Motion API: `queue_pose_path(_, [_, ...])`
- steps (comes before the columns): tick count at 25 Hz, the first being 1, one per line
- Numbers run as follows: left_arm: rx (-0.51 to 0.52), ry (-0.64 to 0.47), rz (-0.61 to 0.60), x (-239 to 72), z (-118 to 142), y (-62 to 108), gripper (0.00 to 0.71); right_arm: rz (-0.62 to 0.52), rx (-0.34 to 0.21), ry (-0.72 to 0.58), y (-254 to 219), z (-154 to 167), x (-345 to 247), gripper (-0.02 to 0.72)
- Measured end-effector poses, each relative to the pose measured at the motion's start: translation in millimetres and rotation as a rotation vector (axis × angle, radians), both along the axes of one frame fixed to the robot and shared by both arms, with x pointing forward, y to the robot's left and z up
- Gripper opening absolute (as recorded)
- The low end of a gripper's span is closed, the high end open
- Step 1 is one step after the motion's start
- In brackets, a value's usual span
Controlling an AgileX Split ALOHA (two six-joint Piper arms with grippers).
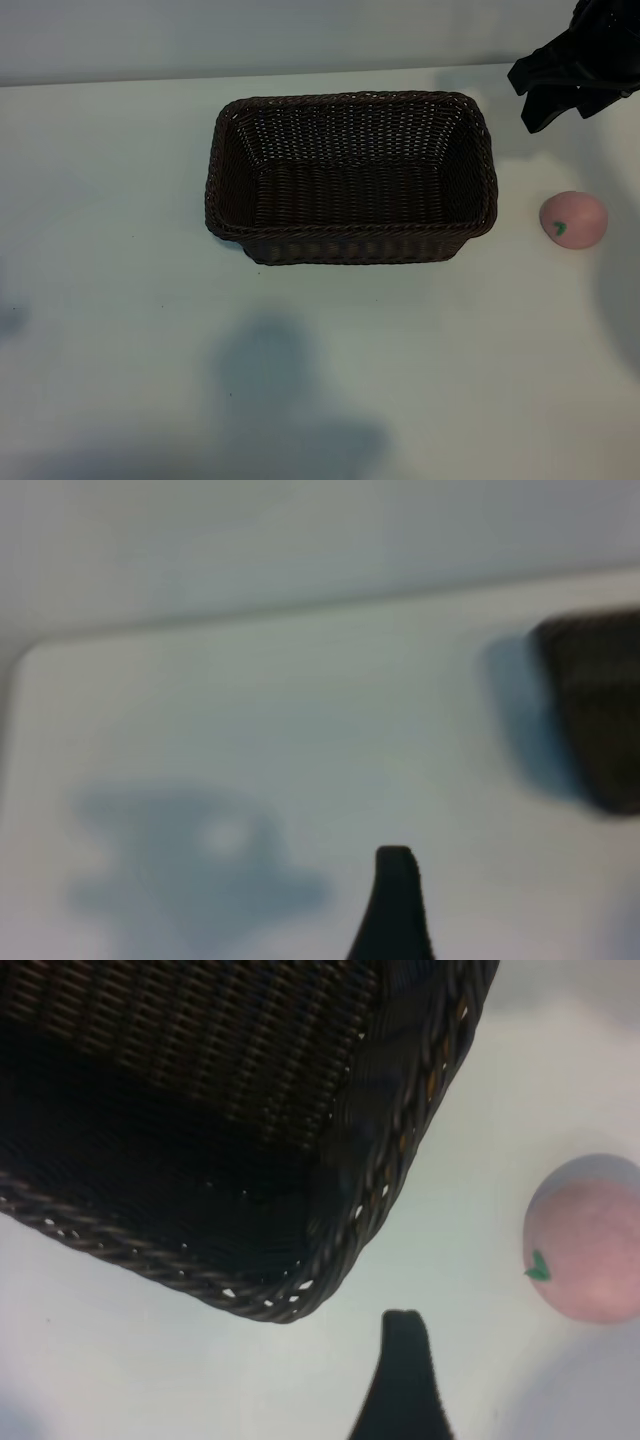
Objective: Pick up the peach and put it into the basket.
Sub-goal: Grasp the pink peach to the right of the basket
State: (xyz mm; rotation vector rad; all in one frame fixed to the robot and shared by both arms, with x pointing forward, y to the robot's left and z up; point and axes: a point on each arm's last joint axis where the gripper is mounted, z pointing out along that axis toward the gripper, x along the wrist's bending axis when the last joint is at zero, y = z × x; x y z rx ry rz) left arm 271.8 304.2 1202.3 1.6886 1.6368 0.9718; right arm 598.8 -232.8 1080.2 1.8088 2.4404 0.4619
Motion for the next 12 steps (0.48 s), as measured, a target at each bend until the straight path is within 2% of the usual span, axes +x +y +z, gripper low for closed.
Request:
queue_pose_path(4, [-0.003,-0.053,0.004,-31,-43,-2.3,0.597,0.0,0.001,0.0,0,0,0,0.549])
queue_pose_path(8, [-0.067,-0.037,-0.052,-44,-72,-8.7,0.597,0.001,0.001,0.001,0,0,0,0.549])
queue_pose_path(12, [-0.095,0.01,-0.053,-45,-98,-9.9,0.597,0.001,0.001,0.001,0,0,0,0.549])
